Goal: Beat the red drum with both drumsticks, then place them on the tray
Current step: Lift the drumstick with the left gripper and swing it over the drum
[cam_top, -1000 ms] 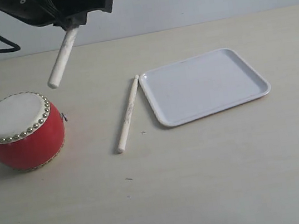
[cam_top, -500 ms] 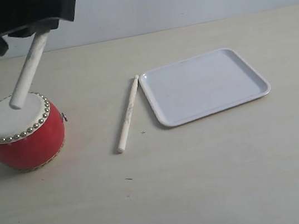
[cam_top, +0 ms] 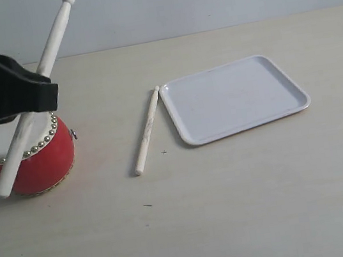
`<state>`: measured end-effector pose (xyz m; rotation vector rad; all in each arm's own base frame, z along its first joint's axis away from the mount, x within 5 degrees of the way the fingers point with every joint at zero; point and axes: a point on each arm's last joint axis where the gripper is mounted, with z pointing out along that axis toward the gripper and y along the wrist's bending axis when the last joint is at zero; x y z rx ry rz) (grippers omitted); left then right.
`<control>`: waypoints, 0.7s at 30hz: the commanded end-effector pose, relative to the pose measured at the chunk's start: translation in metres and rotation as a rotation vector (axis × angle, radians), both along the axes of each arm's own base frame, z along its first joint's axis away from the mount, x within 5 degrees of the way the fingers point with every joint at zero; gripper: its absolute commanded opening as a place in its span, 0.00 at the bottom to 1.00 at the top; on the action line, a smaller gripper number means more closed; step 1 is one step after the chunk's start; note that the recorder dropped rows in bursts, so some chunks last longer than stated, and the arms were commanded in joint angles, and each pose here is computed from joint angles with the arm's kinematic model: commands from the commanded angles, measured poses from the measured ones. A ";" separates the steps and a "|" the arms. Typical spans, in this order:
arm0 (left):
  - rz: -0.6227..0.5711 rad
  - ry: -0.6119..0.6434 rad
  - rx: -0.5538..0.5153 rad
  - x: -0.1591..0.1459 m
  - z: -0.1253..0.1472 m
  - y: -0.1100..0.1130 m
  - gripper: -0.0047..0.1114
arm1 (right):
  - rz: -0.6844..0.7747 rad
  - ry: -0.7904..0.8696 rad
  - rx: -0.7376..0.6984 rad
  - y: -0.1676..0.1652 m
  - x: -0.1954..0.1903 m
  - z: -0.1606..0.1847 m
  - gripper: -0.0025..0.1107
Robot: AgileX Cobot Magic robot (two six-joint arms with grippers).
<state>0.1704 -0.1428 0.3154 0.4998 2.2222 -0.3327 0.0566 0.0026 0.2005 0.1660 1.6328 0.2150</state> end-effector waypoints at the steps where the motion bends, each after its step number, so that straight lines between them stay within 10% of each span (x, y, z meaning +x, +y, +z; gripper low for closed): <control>1: -0.005 0.007 -0.030 -0.010 -0.016 0.006 0.04 | -0.007 -0.035 0.108 0.000 0.000 0.002 0.02; 9: -0.009 0.047 -0.018 -0.020 -0.047 0.014 0.04 | -0.013 -0.047 0.356 0.000 0.000 0.004 0.02; 21: -0.030 0.040 -0.020 -0.022 -0.057 0.014 0.04 | 0.043 -0.158 0.320 0.002 -0.010 0.050 0.02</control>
